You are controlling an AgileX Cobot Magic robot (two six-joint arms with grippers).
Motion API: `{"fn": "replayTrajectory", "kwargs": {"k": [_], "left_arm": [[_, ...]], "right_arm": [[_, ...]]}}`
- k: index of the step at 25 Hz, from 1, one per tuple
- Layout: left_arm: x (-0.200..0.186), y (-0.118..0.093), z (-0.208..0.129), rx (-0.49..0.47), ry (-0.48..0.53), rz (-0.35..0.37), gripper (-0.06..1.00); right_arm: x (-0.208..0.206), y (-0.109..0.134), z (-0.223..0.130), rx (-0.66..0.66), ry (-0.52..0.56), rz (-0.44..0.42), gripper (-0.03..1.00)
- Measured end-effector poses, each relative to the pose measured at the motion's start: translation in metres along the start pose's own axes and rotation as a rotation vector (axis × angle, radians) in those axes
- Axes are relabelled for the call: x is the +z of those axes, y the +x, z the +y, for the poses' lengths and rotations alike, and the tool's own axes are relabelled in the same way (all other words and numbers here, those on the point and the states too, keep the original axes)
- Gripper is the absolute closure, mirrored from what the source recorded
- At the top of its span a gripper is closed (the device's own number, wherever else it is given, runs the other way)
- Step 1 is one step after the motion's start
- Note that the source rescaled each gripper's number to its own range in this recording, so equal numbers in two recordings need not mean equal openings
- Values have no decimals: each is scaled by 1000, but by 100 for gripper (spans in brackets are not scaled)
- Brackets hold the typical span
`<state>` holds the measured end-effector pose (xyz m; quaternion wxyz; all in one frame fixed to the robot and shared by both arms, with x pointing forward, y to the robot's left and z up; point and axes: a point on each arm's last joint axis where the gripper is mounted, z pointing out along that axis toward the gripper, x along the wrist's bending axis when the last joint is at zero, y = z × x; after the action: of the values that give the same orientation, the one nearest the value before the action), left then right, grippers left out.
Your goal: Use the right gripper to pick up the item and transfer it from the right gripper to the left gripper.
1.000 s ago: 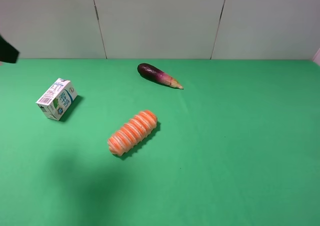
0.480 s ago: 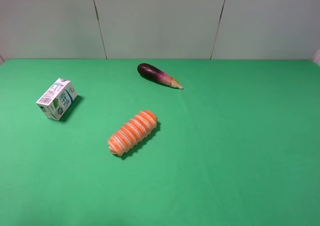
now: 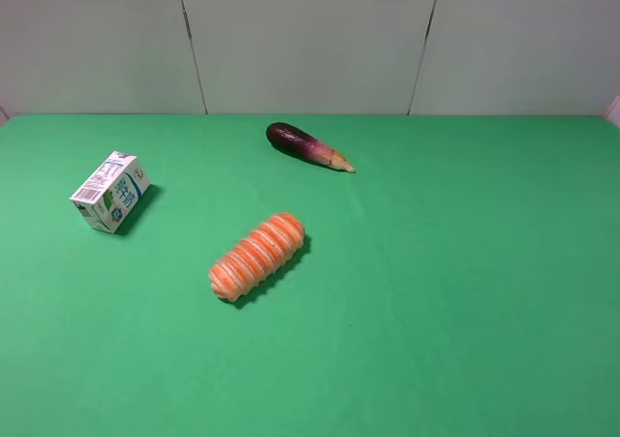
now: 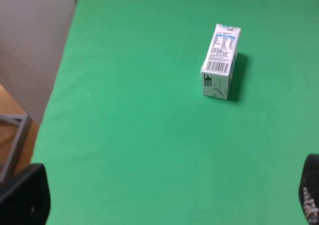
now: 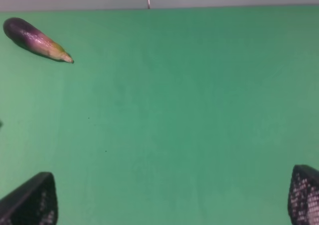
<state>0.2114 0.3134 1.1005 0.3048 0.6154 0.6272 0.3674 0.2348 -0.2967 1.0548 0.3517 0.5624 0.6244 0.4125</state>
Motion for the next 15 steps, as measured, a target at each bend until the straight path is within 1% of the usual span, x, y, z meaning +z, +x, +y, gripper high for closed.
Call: {"fn": "replayTrajectory", "kwargs": {"k": [5,8,11,15], "left_arm": [[13,-2,-29,-13,8,2,-6],[25,-3,-37,-25,48,3,-6],[35,-4,-42,-47,67,3,-6],[40,-5,-38,-73,12,-1,-5]], "right_arm": [[0,0,0,0,0,0,-3],[0,0,0,0,0,0,-3],[0,0,0,0,0,0,-3],[0,0,0,0,0,0,-3]]}}
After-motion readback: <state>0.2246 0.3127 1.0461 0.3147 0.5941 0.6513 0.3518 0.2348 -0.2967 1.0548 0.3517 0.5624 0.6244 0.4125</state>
